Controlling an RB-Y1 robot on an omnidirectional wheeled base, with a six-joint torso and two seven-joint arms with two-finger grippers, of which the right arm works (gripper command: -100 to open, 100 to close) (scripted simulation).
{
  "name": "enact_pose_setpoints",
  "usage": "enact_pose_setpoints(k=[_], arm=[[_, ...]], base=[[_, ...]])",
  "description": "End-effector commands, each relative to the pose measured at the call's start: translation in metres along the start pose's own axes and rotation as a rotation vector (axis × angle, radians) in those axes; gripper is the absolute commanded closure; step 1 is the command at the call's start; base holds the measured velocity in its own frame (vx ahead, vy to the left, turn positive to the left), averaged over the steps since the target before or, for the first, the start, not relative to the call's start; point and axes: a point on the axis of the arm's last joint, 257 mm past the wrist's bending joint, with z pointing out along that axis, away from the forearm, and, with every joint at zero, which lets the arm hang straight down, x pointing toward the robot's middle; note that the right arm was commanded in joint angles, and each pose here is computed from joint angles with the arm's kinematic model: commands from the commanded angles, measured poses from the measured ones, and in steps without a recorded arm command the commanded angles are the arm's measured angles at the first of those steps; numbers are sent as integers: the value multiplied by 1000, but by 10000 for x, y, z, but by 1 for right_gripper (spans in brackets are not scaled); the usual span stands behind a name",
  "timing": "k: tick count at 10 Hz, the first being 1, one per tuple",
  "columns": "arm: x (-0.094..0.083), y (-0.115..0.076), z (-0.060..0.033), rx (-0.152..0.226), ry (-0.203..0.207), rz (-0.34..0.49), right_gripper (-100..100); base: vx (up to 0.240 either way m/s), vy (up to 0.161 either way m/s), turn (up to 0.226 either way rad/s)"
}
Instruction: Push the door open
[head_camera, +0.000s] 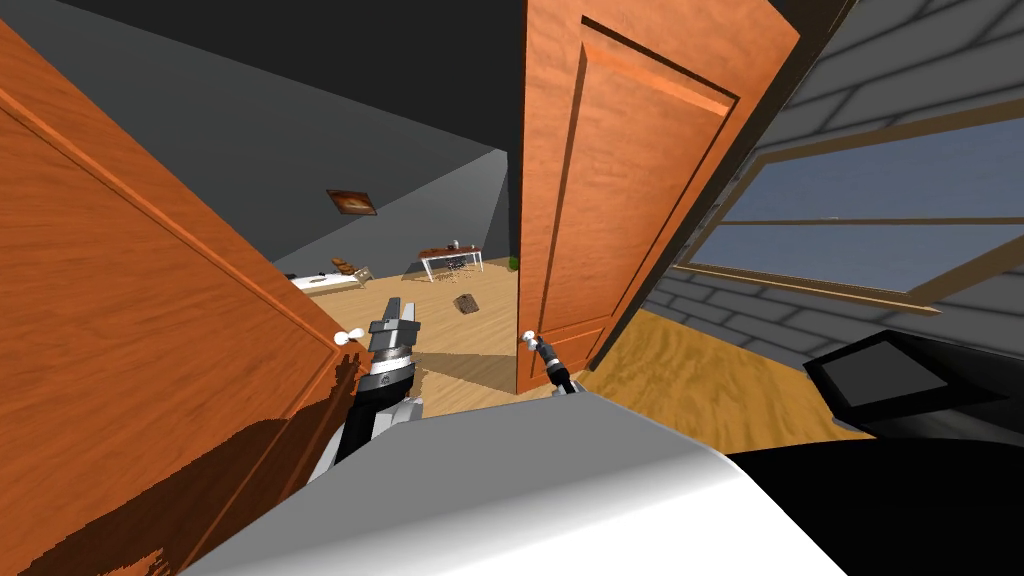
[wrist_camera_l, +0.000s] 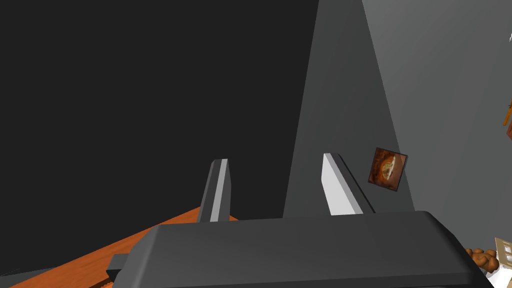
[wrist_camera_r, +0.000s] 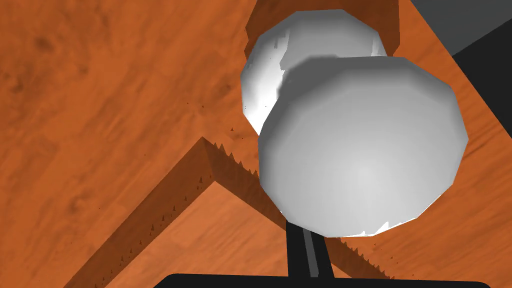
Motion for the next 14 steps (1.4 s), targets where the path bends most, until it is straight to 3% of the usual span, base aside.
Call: enact_pose_setpoints(k=[1, 14], arm=[[9, -2, -49, -5, 7, -43, -100], [149, 47, -595, -77, 82, -517, -100]], base=[[12, 12, -62], [-28, 31, -77]])
